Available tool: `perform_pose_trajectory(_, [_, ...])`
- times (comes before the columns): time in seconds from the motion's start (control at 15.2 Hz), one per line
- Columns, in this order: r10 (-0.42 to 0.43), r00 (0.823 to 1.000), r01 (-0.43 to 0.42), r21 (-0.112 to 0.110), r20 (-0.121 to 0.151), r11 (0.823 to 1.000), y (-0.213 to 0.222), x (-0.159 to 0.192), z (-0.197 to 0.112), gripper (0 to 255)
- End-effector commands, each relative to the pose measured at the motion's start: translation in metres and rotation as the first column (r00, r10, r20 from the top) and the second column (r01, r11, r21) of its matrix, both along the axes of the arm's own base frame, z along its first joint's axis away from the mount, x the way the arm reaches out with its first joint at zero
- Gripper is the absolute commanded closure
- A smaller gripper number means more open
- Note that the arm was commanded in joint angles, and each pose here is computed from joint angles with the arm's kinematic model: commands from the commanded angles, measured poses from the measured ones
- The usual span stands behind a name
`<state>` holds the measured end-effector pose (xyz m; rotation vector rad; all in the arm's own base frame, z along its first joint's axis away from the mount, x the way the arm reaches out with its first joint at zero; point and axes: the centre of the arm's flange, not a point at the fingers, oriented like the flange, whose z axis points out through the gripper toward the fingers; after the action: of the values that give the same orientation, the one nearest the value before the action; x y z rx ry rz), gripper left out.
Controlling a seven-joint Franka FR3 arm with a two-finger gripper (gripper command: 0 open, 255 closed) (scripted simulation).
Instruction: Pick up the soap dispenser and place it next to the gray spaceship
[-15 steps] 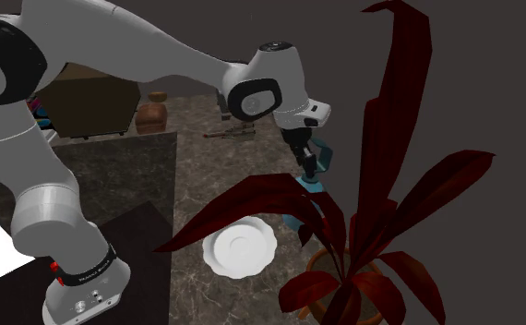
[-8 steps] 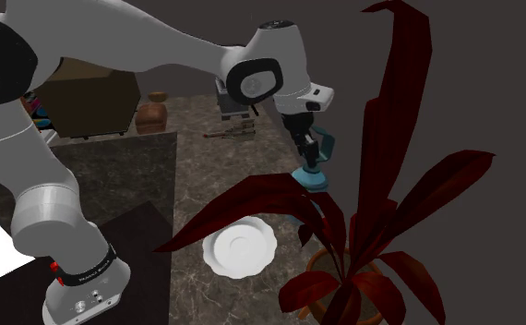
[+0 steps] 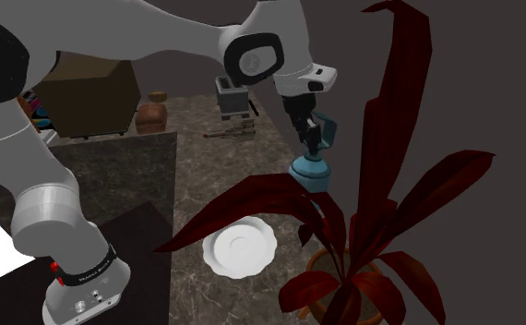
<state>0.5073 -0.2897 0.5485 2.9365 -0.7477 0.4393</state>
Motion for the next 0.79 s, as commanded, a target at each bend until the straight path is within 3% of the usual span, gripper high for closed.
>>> perform_pose_trajectory(0.0, [0.0, 1.0, 0.0, 0.0, 0.001, 1.0, 0.0, 0.001, 0.011, 255])
perform_pose_trajectory(0.73, [0.0, 1.0, 0.0, 0.0, 0.001, 1.0, 0.0, 0.001, 0.069, 255])
